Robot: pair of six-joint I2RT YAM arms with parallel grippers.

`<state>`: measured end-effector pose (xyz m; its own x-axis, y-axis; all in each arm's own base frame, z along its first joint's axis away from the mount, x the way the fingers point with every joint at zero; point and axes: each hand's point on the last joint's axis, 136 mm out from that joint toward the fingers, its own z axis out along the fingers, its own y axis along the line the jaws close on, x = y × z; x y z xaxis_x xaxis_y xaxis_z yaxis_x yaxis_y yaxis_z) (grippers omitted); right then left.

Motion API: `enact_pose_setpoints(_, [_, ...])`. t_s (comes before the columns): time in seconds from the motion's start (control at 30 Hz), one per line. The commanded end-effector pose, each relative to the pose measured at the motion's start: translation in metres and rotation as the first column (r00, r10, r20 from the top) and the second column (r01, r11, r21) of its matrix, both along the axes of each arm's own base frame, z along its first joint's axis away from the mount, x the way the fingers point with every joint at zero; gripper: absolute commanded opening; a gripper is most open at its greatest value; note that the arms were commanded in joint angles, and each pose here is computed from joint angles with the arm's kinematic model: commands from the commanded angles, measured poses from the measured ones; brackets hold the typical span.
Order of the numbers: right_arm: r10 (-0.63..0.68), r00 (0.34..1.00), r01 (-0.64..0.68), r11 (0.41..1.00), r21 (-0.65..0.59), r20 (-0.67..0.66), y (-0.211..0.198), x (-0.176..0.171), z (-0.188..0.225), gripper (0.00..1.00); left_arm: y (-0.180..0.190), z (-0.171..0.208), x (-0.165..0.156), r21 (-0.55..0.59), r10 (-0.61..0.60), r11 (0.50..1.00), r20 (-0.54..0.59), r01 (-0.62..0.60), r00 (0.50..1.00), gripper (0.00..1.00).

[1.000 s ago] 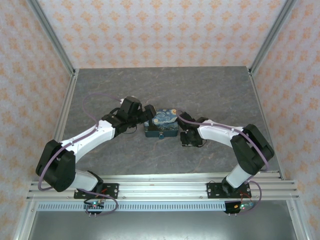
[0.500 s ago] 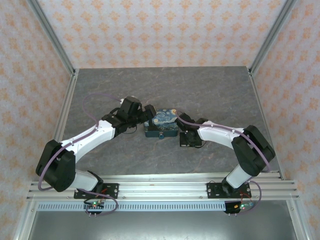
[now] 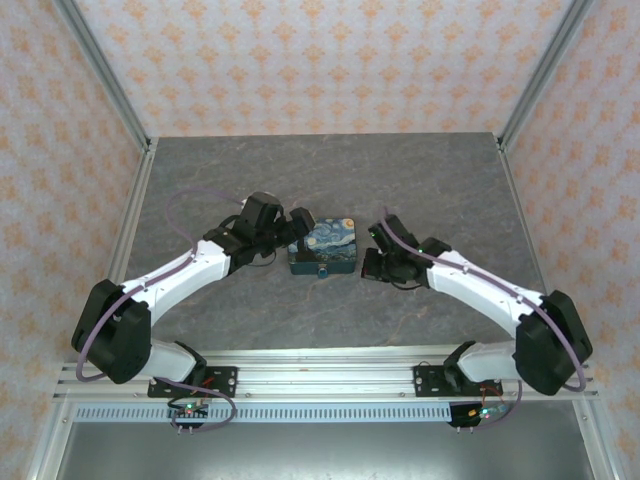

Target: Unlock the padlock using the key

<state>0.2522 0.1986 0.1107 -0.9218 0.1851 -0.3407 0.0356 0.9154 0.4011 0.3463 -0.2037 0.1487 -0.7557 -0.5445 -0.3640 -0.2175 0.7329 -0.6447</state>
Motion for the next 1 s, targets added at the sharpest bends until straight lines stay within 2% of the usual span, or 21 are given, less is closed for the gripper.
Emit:
enact_pose_setpoints(0.0, [-0.057, 0.995, 0.040, 0.978, 0.203, 0.078, 0.018, 0.018, 0.037, 0.00, -0.015, 0.018, 0.006, -0.171, 0.017, 0.985, 0.008, -0.015, 1.000, 1.00])
enact_pose_setpoints(0.17, [-0.159, 0.971, 0.066, 0.896, 0.438, 0.179, 0.033, 0.048, 0.079, 0.00, -0.033, 0.026, 0.014, -0.389, 0.068, 0.917, -0.052, -0.083, 0.996, 0.98])
enact_pose_setpoints(0.3, [-0.236, 0.948, 0.086, 0.836, 0.543, 0.213, 0.039, 0.067, 0.097, 0.00, -0.043, 0.030, 0.020, -0.549, 0.110, 0.821, -0.119, -0.158, 0.987, 0.93])
enact_pose_setpoints(0.43, [-0.343, 0.913, 0.122, 0.749, 0.651, 0.223, 0.039, 0.084, 0.111, 0.00, -0.045, 0.034, 0.025, -0.662, 0.157, 0.712, -0.171, -0.232, 0.973, 0.82])
enact_pose_setpoints(0.53, [-0.403, 0.887, 0.125, 0.678, 0.725, 0.224, 0.041, 0.094, 0.123, 0.00, -0.047, 0.039, 0.029, -0.706, 0.177, 0.660, -0.186, -0.257, 0.966, 0.74])
enact_pose_setpoints(0.67, [-0.449, 0.868, 0.120, 0.606, 0.787, 0.213, 0.044, 0.105, 0.132, 0.00, -0.053, 0.047, 0.035, -0.742, 0.187, 0.617, -0.188, -0.264, 0.964, 0.65])
enact_pose_setpoints(0.8, [-0.455, 0.869, 0.116, 0.567, 0.816, 0.193, 0.050, 0.111, 0.133, 0.00, -0.064, 0.048, 0.040, -0.753, 0.178, 0.604, -0.192, -0.261, 0.965, 0.60])
enact_pose_setpoints(0.9, [-0.449, 0.875, 0.115, 0.557, 0.823, 0.181, 0.052, 0.111, 0.133, 0.00, -0.072, 0.046, 0.041, -0.760, 0.166, 0.598, -0.196, -0.256, 0.967, 0.57])
enact_pose_setpoints(0.97, [-0.439, 0.879, 0.113, 0.572, 0.813, 0.186, 0.050, 0.105, 0.132, 0.00, -0.072, 0.047, 0.040, -0.751, 0.164, 0.615, -0.180, -0.243, 0.970, 0.57])
